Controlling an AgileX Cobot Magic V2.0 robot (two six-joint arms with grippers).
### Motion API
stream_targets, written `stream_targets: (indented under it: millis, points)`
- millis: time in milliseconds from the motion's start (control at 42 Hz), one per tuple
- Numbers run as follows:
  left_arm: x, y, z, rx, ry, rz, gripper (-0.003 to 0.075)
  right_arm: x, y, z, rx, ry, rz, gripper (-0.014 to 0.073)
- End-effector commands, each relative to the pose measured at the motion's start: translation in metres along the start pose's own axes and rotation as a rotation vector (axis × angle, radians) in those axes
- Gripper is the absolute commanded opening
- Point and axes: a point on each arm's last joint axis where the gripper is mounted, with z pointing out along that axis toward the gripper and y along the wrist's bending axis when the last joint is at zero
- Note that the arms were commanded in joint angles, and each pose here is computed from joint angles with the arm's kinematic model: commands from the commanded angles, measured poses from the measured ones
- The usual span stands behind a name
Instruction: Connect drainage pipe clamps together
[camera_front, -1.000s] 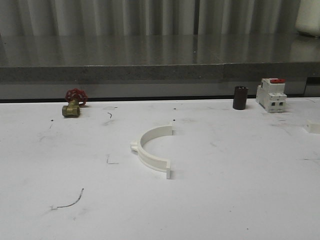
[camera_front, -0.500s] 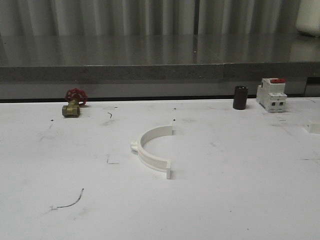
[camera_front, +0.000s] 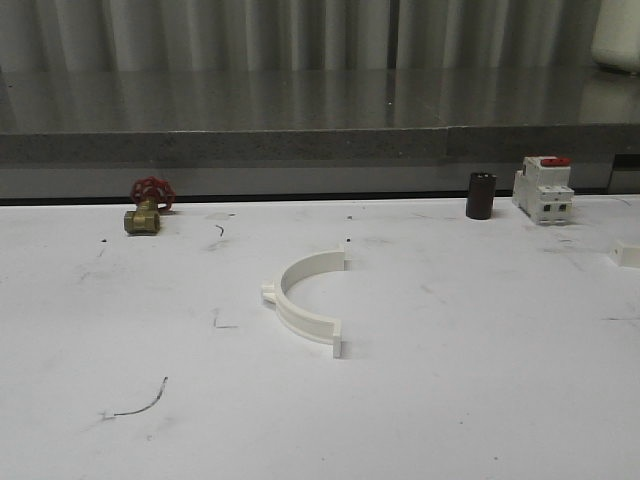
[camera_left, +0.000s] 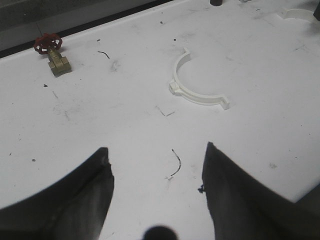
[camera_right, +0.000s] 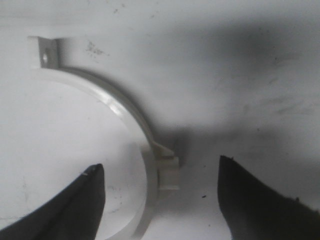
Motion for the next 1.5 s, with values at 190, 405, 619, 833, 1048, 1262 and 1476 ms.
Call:
stream_targets:
  millis: [190,405,619,833,1048,1262,1476]
  points:
    - [-0.014,0.001,-0.005,-0.009,-0.097,-0.016,0.0384,-0.012,-0.003,-0.014,0.029,-0.072,-0.037,0.0451]
    - [-0.014,0.001,-0.005,-0.009,-0.097,-0.016,0.0384,-0.01,-0.004,-0.005,0.025,-0.042,-0.035,0.0394]
    - [-0.014,0.001,-0.005,-0.009,-0.097,-0.016,0.0384,-0.01,-0.004,-0.005,0.025,-0.037,-0.035,0.0286]
    - [-0.014,0.001,-0.005,-0.009,-0.097,-0.016,0.0384,-0.009,-0.004,-0.005,0.024,-0.034,-0.035,0.0139]
    - [-0.014,0.001,-0.005,-0.009,-0.097,-0.016,0.0384,-0.009,-0.003,-0.005,0.023,-0.03,-0.035,0.0142]
    - [-0.014,0.001,-0.005,-0.009,-0.097,-0.016,0.0384,-0.008,-0.004,-0.004,0.022,-0.018,-0.032,0.0142]
    - [-0.014,0.001,-0.005,-0.009,-0.097,-0.016,0.0384,-0.01,0.01,-0.026,-0.073,-0.023,0.032,0.0142]
